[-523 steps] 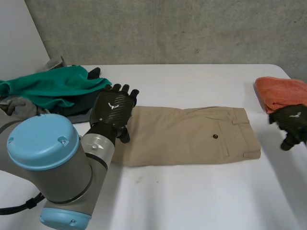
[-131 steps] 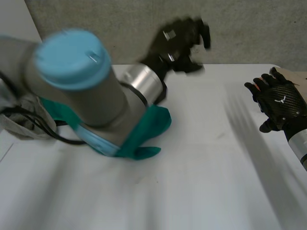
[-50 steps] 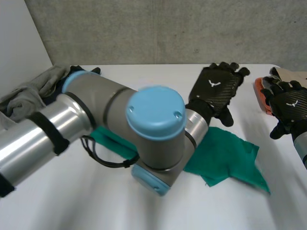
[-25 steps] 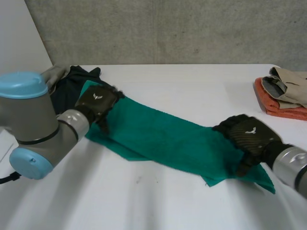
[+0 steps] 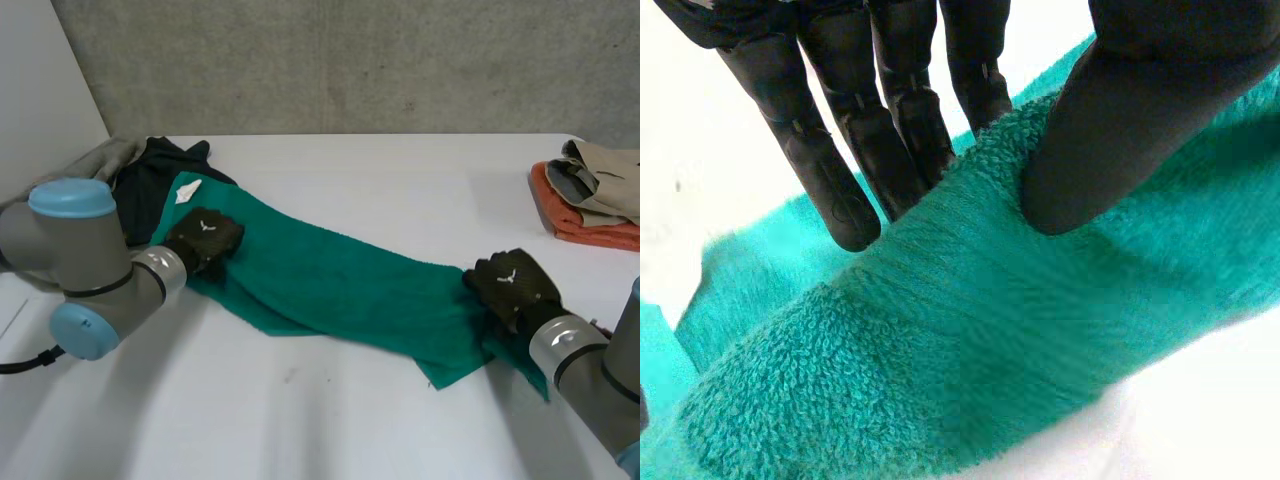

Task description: Fold the laundry.

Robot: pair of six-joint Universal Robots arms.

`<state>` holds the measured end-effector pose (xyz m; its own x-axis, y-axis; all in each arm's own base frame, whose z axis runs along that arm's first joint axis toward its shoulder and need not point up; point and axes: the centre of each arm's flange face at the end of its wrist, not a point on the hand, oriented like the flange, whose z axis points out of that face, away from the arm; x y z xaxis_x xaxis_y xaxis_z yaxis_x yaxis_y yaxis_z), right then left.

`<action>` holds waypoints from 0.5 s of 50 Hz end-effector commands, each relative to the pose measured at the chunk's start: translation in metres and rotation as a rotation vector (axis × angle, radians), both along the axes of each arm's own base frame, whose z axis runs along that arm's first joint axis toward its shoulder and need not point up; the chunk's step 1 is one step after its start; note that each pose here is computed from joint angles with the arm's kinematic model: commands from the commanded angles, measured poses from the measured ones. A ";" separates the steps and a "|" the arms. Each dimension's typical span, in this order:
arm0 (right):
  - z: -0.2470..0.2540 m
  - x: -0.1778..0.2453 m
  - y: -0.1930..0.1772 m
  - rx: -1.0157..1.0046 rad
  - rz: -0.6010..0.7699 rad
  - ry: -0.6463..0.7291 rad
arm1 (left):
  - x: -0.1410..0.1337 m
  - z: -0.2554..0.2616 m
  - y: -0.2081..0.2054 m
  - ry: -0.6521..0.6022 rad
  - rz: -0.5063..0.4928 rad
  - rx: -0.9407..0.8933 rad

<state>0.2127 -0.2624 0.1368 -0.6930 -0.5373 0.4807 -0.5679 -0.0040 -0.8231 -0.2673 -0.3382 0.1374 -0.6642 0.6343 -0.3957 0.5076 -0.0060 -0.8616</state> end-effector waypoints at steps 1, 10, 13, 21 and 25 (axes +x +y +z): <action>0.063 -0.002 -0.002 -0.190 -0.003 0.024 | -0.011 0.073 0.050 0.098 -0.007 -0.043; 0.149 -0.014 -0.003 -0.272 -0.039 0.027 | 0.000 0.168 0.116 0.340 0.039 -0.011; 0.170 -0.015 -0.004 -0.276 -0.039 0.026 | 0.002 0.173 0.120 0.367 0.052 0.016; 0.146 -0.007 -0.039 -0.181 -0.019 0.052 | -0.008 0.137 0.092 0.324 0.093 0.111; 0.108 -0.003 -0.064 -0.090 -0.009 0.080 | -0.019 0.096 0.065 0.271 0.130 0.187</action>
